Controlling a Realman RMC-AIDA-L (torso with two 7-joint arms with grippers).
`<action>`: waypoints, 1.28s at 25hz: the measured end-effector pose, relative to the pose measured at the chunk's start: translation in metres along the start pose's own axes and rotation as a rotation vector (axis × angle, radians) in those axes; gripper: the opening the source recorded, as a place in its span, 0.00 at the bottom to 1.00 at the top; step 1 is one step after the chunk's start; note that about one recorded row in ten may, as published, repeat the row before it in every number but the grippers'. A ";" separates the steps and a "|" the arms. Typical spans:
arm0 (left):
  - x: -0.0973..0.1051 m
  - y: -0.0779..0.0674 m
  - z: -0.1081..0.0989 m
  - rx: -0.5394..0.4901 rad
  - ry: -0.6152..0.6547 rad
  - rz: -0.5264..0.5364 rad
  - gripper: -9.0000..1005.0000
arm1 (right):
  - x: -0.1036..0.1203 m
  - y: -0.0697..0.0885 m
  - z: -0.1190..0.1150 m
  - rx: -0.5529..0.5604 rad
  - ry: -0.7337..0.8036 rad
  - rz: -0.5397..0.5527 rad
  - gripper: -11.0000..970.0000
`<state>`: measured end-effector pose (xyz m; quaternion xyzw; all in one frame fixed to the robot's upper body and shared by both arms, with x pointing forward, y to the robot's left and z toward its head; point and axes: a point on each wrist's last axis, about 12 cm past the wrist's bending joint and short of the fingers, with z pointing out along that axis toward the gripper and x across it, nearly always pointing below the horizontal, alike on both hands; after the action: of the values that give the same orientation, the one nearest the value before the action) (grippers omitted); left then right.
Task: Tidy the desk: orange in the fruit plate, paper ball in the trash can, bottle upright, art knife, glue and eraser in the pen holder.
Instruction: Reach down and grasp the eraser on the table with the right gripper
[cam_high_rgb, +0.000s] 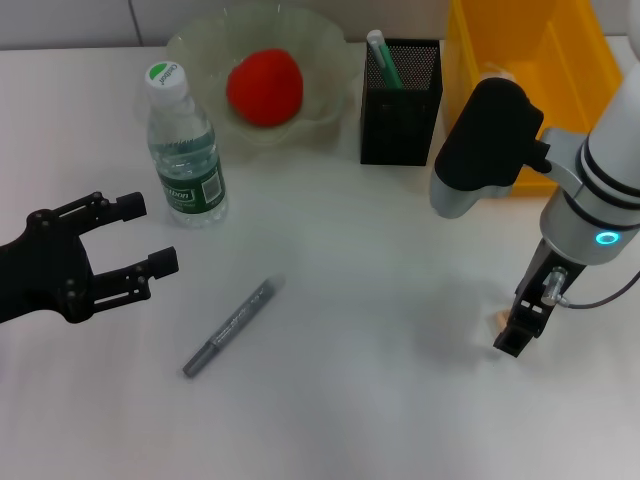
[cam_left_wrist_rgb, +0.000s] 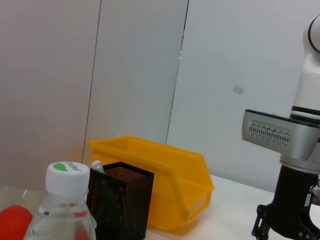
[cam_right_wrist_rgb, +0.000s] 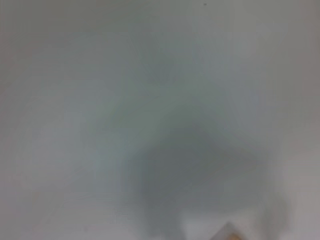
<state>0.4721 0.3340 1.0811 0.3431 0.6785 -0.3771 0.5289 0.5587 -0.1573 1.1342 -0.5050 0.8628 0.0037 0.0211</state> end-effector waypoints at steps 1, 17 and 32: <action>0.000 0.000 0.000 -0.001 0.000 0.000 0.79 | 0.000 0.001 0.000 -0.003 -0.001 -0.003 0.73; 0.001 0.000 -0.001 -0.007 0.003 -0.003 0.79 | 0.000 0.004 0.006 -0.009 0.021 -0.006 0.71; 0.001 0.000 -0.001 -0.006 0.002 -0.002 0.79 | 0.001 -0.003 -0.048 0.084 -0.137 0.008 0.47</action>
<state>0.4715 0.3347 1.0803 0.3413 0.6806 -0.3752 0.5287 0.5588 -0.1611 1.1824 -0.4989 0.8607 0.0023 0.1013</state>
